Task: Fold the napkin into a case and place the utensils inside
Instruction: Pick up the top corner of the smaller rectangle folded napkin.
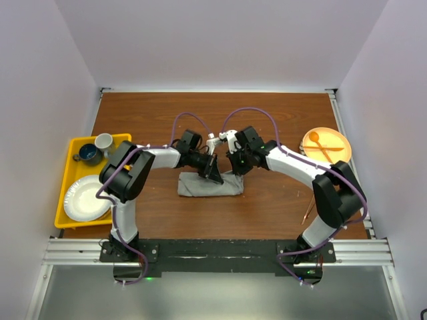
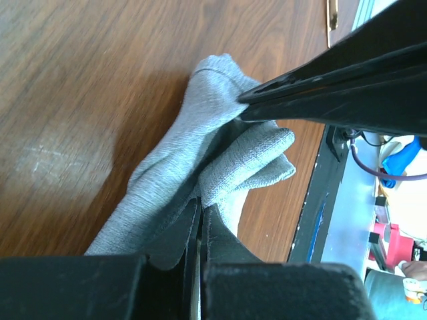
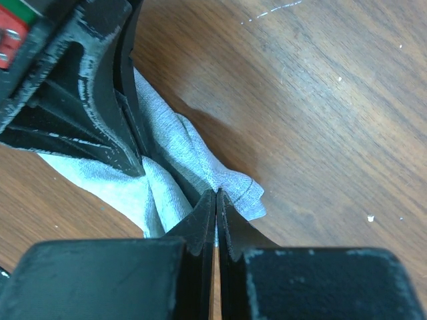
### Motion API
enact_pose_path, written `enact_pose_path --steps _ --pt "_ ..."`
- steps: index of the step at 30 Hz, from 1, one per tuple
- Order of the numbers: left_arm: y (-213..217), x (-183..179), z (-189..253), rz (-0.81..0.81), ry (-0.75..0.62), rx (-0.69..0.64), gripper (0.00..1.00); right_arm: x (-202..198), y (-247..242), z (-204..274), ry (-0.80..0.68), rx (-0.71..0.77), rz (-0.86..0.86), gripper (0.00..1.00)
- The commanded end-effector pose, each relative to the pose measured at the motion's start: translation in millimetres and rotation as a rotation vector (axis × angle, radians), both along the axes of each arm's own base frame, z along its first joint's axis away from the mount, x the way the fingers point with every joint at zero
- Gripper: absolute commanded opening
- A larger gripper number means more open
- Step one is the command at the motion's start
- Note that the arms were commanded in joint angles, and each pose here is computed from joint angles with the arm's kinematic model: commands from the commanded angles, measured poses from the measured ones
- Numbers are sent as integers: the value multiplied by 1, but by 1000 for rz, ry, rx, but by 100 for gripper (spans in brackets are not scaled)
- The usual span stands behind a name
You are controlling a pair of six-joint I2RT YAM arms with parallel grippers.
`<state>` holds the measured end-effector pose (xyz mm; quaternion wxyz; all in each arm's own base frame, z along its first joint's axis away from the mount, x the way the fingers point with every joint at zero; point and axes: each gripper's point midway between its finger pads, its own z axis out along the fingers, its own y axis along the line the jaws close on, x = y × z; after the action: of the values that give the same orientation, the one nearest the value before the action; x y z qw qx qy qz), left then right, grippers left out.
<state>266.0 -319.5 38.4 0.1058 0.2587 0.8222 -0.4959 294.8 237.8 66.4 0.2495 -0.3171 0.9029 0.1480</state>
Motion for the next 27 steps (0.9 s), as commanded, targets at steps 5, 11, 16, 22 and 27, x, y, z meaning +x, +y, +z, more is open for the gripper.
enact_pose_path --steps 5,11,16,22,27 --pt "-3 12 27 9 -23 -87 0 8 7 2 -31 7 22 0" --pt "2 14 7 25 3 -36 0 11 8 5 -37 6 17 0" --pt "18 11 -29 71 110 49 0 12 11 15 -49 26 12 0" --pt "34 14 -55 141 203 115 0 8 12 24 -49 50 22 0" --pt "37 15 -63 145 209 153 0 3 24 35 -35 122 50 8"
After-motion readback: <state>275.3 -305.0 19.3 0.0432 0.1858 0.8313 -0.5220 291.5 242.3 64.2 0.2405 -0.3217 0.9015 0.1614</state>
